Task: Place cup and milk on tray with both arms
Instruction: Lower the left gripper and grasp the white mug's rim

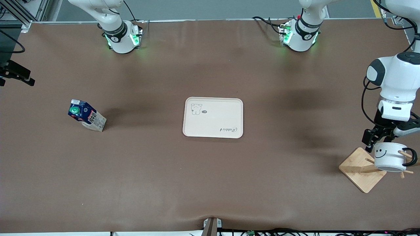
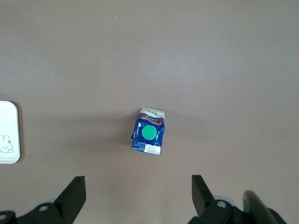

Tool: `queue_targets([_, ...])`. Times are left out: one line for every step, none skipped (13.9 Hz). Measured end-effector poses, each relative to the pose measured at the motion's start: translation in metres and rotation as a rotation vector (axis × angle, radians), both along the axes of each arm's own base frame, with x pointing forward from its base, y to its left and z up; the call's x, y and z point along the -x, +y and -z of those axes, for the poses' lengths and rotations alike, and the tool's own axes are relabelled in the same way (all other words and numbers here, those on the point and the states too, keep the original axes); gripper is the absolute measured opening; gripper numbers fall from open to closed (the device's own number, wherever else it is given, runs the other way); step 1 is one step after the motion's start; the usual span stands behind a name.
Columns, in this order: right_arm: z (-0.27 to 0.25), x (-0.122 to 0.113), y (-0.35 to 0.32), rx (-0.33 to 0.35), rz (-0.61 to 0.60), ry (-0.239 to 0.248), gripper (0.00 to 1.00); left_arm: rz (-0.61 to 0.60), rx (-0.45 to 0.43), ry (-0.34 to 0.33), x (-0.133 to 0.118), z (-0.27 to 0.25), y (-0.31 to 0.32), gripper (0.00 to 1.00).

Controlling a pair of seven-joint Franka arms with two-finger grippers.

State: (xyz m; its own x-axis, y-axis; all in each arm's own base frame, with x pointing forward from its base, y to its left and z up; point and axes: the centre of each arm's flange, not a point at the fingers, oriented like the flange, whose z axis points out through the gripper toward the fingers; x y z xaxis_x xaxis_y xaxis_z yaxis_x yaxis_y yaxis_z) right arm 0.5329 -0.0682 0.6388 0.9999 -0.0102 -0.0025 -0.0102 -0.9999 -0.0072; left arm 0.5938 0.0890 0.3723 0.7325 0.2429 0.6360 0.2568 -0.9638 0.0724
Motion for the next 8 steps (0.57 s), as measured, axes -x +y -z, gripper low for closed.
queue_targets([0.0, 0.0, 0.0, 0.0, 0.0, 0.0, 1.0, 0.003, -0.002, 0.0, -0.0012, 0.0002, 0.0001, 0.68])
queue_targets([0.0, 0.0, -0.0001, 0.0, 0.0, 0.0, 1.0, 0.009, -0.008, 0.0, -0.0026, 0.0009, -0.0001, 0.68])
queue_targets([0.0002, -0.0001, -0.0001, 0.0, 0.0, 0.0, 1.0, 0.021, -0.018, 0.002, -0.0038, 0.0017, -0.0008, 0.61])
queue_targets([0.0007, -0.0004, -0.0001, 0.0, 0.0, 0.001, 1.0, 0.029, -0.026, 0.003, -0.0051, 0.0026, -0.0012, 0.61])
queue_targets([0.0012, -0.0007, -0.0002, 0.0, 0.0, 0.002, 1.0, 0.032, -0.028, 0.004, -0.0061, 0.0038, -0.0013, 0.54])
queue_targets([0.0016, -0.0009, -0.0002, 0.0, 0.0, 0.003, 1.0, 0.034, -0.028, 0.005, -0.0066, 0.005, -0.0014, 0.47])
queue_targets([0.0019, -0.0011, -0.0002, 0.0, 0.0, 0.004, 1.0, 0.035, -0.029, 0.007, -0.0069, 0.0058, -0.0015, 0.46])
queue_targets([0.0021, -0.0012, -0.0003, 0.0, 0.0, 0.004, 1.0, 0.036, -0.029, 0.007, -0.0071, 0.0065, -0.0018, 0.38])
